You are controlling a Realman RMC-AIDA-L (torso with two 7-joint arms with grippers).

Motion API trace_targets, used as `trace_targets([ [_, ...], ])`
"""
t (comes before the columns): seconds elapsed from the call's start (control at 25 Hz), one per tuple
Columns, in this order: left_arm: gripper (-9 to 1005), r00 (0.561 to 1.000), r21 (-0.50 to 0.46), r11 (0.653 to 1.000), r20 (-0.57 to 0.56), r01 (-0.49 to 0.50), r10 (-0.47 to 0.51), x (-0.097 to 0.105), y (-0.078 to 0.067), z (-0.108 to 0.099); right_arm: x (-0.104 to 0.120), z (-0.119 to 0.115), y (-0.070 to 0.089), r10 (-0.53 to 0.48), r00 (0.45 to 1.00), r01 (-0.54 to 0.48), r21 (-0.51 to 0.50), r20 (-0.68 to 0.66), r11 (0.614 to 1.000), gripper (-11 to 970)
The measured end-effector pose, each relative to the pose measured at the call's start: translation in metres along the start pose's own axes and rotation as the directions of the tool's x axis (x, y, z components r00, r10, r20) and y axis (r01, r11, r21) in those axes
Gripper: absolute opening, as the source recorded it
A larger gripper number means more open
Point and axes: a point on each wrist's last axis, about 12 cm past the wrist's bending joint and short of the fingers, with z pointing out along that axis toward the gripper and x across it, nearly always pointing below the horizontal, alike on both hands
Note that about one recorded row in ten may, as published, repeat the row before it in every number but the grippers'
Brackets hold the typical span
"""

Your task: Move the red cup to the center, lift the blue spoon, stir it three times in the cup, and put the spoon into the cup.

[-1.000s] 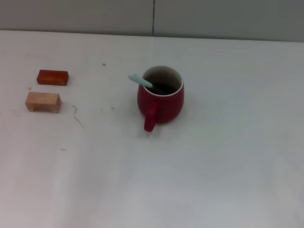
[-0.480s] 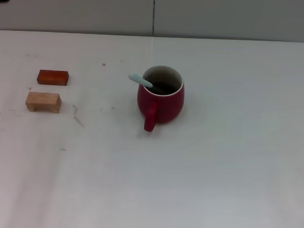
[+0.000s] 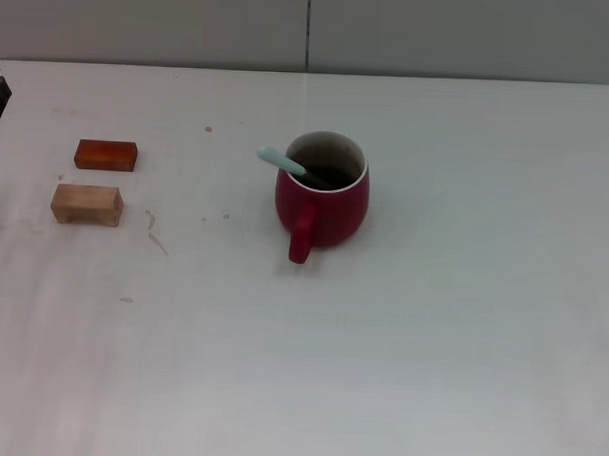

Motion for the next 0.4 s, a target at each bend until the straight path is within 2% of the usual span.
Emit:
trace_targets([
  [0.4,849,0.999,0.012,0.999,-0.025,-0.034,0.034,0.0057,0.0019,-0.0006,-0.0008,-0.0011,-0.002,-0.006,1.0,0.006,0.012,0.002,1.0,668],
])
